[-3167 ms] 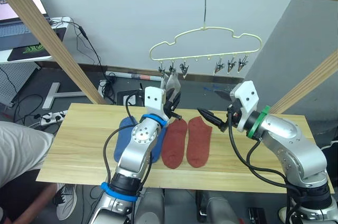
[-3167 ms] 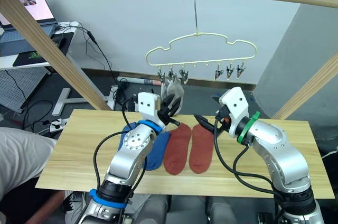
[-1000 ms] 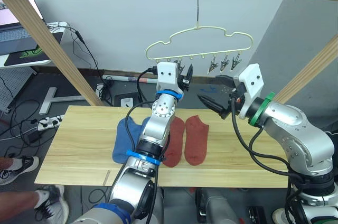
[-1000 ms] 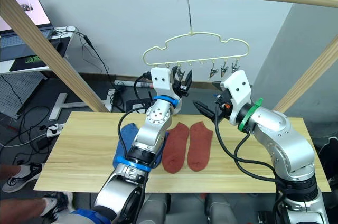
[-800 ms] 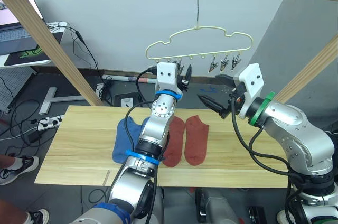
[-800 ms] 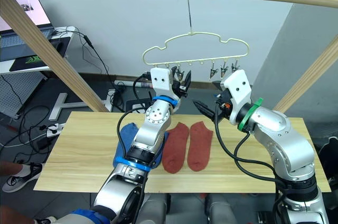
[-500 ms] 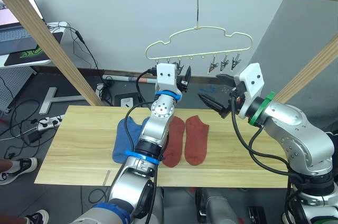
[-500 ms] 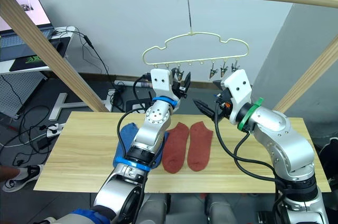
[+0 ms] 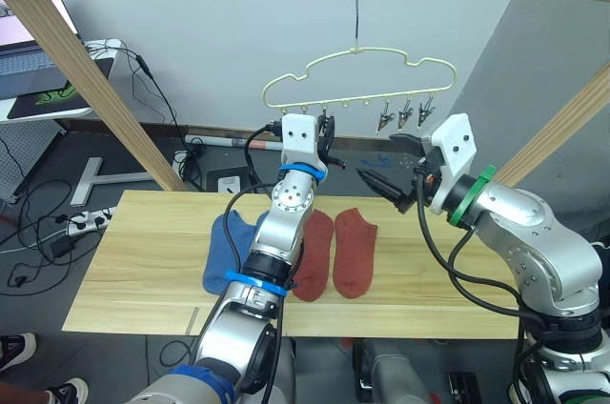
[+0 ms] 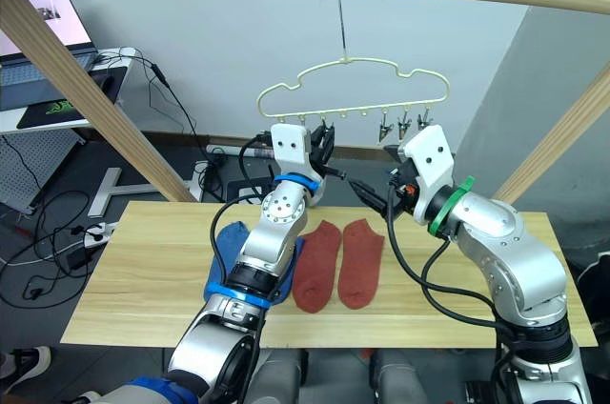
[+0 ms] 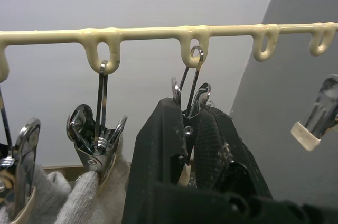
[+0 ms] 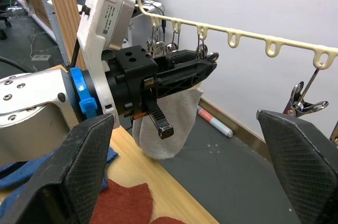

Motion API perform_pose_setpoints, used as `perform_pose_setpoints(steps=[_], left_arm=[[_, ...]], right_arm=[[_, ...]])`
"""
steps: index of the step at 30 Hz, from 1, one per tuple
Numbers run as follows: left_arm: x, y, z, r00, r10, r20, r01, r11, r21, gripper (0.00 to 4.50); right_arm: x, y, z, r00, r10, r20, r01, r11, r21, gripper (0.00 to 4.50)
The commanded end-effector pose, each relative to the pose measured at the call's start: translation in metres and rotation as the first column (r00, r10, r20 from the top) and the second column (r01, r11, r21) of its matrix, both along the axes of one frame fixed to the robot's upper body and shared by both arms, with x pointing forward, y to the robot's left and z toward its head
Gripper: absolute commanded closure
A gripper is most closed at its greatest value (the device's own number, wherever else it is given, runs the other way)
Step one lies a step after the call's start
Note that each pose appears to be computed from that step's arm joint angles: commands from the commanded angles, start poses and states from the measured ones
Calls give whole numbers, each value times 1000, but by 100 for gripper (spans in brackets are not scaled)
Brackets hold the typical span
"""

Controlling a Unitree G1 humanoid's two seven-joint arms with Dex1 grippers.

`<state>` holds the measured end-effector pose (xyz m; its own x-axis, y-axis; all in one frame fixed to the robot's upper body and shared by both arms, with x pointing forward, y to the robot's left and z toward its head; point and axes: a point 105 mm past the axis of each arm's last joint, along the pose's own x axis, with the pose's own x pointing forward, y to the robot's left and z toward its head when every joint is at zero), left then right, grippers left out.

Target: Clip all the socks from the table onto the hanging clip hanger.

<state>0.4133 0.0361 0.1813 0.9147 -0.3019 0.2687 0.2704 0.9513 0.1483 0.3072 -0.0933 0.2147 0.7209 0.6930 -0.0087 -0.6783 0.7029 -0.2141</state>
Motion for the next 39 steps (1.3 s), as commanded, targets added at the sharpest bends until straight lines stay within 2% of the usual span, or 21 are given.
perform_pose_setpoints(steps=[1,9,10,16,26,29,35,39], left_arm=[[-4,-3,20,997,-6,75,7,1000,-8,422],[-4,-1,17,997,6,71,-7,1000,12,422],[-4,-2,17,997,4,73,-5,1000,11,349],[-4,-5,18,998,-3,70,2,1000,5,179],[-4,-3,21,997,-2,77,2,1000,0,179],[-4,-3,22,997,-2,80,2,1000,-1,239],[-4,-4,24,996,-5,90,6,1000,-3,420],[-4,-5,24,996,-8,91,8,1000,-3,430]], right_arm=[[-5,3,9,999,15,42,-16,1000,11,0],[-5,3,8,999,17,40,-18,1000,10,0],[-5,3,8,999,17,40,-17,1000,10,0],[-5,3,9,999,17,40,-17,1000,8,0],[-4,2,9,999,10,42,-10,1000,9,0],[-4,2,9,999,9,42,-9,1000,10,0],[-4,3,8,999,8,40,-9,1000,12,0],[-5,3,8,999,7,40,-7,1000,14,0]])
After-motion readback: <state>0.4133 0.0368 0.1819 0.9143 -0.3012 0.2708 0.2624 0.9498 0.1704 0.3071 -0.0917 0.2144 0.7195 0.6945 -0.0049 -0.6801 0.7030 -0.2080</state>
